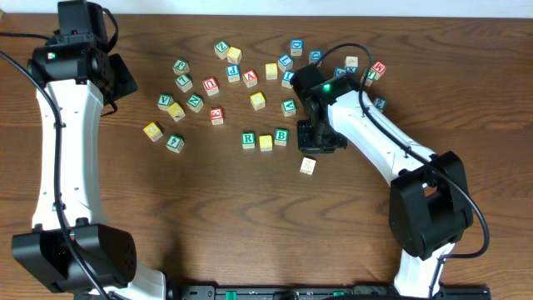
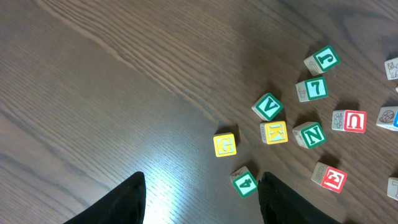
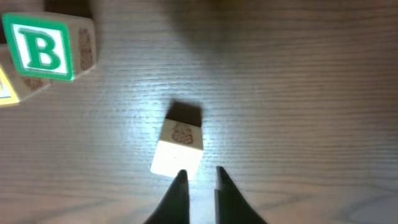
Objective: Spell out ROBOT
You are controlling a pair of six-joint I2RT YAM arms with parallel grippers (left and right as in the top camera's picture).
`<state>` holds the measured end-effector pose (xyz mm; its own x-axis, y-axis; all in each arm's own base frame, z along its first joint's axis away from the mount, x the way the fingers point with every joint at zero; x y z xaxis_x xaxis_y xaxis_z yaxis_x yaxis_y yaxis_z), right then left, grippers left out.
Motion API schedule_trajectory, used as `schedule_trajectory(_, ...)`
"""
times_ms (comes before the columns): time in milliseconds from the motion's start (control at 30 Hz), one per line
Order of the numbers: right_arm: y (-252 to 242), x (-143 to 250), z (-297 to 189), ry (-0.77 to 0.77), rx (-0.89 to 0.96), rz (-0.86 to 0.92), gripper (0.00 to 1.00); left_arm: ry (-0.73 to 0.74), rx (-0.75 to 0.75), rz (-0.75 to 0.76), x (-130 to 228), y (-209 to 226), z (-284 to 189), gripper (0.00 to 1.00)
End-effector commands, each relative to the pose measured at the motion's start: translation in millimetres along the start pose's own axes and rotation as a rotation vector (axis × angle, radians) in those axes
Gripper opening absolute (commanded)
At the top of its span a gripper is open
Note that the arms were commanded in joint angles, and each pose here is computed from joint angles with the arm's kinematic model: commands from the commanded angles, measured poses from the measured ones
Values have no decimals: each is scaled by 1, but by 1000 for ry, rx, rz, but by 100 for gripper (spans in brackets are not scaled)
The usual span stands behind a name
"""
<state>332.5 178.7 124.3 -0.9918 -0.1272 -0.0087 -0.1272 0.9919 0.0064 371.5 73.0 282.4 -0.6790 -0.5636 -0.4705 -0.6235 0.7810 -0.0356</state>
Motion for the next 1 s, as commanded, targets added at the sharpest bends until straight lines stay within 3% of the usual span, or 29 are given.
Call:
schedule_trajectory(0, 6, 5, -4, 3, -28, -17, 1, 16, 0, -1, 1, -1, 5, 57)
schedule_trajectory(567, 25, 23, 22, 9, -7, -42, 1, 20, 8, 0, 1, -2, 5, 57)
schedule_trajectory(967, 27, 15, 26, -48, -1, -44, 1, 20, 8, 0, 1, -2, 5, 57)
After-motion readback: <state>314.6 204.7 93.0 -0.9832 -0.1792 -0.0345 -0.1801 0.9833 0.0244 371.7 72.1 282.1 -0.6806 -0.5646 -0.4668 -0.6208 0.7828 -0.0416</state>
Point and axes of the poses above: each gripper's point midway between its finger pads, its own z axis out along the fingers, its own y axis along the line the jaws close on, x = y × z, the point moved 6 cm from there along -z, back along the fingers, and after that the axes turned 7 degrees about -z, right-handed, at the moved point
